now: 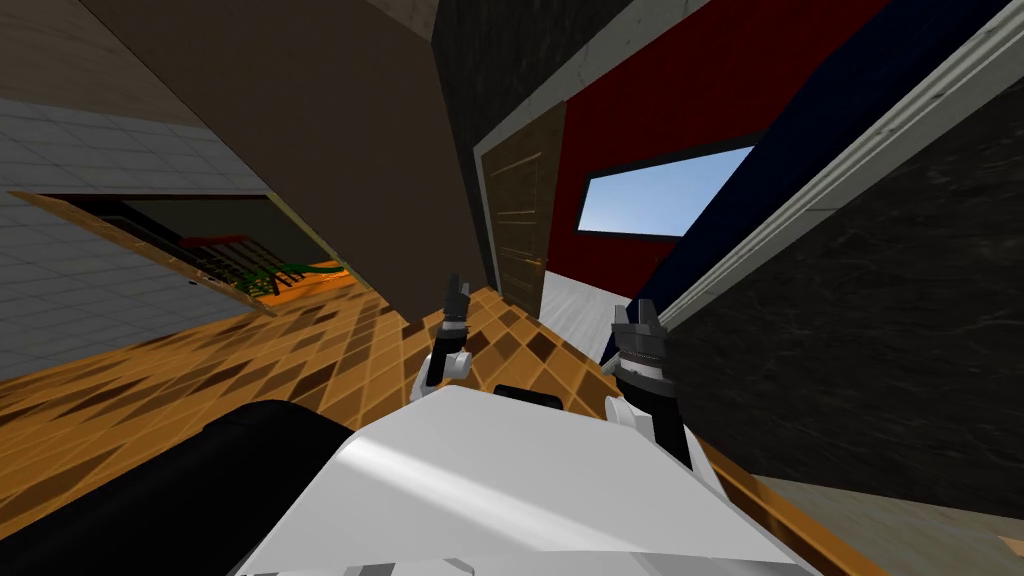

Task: Push the door open

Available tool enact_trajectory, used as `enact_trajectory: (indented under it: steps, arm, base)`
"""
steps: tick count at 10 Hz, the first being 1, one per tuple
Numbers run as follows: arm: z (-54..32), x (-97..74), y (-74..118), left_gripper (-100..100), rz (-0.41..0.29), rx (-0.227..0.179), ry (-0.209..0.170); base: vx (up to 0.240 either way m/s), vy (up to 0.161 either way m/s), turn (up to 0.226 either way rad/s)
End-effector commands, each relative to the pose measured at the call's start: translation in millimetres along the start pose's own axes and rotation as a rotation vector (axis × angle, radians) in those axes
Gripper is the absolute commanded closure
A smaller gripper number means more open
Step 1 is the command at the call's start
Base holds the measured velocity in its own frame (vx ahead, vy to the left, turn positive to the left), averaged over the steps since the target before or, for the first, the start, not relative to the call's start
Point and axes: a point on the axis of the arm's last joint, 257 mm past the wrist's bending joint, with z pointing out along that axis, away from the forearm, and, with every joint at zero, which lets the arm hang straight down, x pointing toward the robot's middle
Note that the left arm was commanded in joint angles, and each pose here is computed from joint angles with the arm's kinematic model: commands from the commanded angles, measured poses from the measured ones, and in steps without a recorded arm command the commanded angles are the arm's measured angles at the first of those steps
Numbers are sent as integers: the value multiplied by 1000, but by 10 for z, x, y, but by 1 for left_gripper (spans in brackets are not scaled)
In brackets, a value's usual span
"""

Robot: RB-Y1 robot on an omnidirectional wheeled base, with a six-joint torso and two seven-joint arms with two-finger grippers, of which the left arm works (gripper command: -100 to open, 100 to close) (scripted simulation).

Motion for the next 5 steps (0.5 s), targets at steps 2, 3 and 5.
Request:
enact_trajectory:
  steps: [2,3,5]
  arm:
    - [14,90,146,-100,-18,-17,21]
    - [19,125,201,-100,-24,-23,29]
    - [28,206,325,-100,-39,-37,45]
  base:
    - [78,31,-29]
    - [68,28,-33]
    - [74,30,-37]
